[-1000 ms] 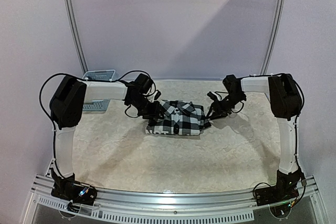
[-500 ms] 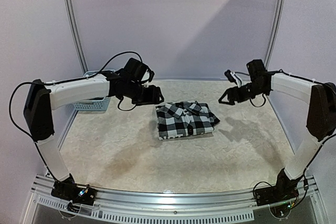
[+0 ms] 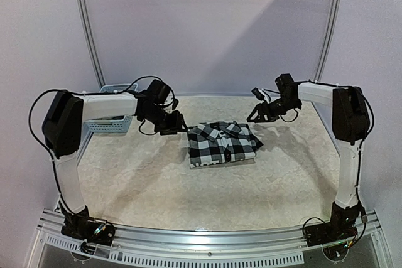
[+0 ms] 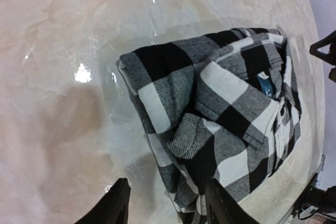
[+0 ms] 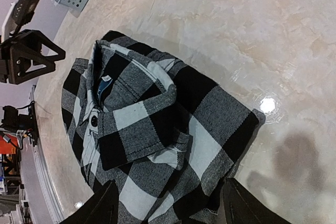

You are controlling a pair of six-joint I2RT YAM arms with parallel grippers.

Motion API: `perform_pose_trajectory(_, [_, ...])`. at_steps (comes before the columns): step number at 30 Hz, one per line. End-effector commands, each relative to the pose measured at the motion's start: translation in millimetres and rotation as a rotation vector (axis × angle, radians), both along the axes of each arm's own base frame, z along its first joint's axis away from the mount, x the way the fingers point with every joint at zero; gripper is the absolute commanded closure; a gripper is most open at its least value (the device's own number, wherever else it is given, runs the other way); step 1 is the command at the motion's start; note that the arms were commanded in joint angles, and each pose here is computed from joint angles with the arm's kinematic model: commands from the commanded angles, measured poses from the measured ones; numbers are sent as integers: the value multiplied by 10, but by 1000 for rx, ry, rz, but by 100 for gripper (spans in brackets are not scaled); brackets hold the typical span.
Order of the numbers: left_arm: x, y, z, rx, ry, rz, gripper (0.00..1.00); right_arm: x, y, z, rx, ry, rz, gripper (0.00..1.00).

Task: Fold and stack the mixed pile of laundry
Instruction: Adjust the square-folded shirt at the center of the board.

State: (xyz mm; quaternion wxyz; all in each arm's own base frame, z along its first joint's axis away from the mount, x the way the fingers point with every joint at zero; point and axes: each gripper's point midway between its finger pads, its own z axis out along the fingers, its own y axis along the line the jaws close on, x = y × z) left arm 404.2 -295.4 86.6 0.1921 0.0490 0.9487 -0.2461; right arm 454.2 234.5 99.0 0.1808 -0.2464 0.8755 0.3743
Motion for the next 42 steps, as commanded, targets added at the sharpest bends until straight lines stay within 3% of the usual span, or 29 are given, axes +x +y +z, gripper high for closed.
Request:
perform_pose_trajectory(1, [37, -253, -16, -147, 74, -55, 52, -56, 212, -54, 35, 66, 58, 32])
perform_pose_trajectory(15, [127, -435, -181, -222, 104, -64, 66, -123, 318, -545, 3, 176, 88, 37])
perform_pose_trajectory(26, [141, -460, -313, -228, 122, -64, 78, -241, 444, -497, 65, 189, 150, 48])
perform_pose_trajectory(30, [149, -427, -288, -213, 112, -53, 78, -258, 476, -443, 92, 191, 160, 53])
perform_pose_trajectory(33, [147, -403, -278, -198, 111, -49, 71, -254, 500, -441, 92, 189, 160, 52])
perform_pose_trajectory(37, [146, -389, -328, -180, 117, -50, 77, -211, 519, -561, 69, 211, 138, 53])
perform_pose_trajectory(39, [162, -404, -363, -183, 121, -50, 81, -201, 543, -611, 71, 230, 135, 59])
perform_pose_trajectory(42, [184, -445, -376, -200, 125, -55, 92, -204, 563, -648, 83, 248, 137, 84])
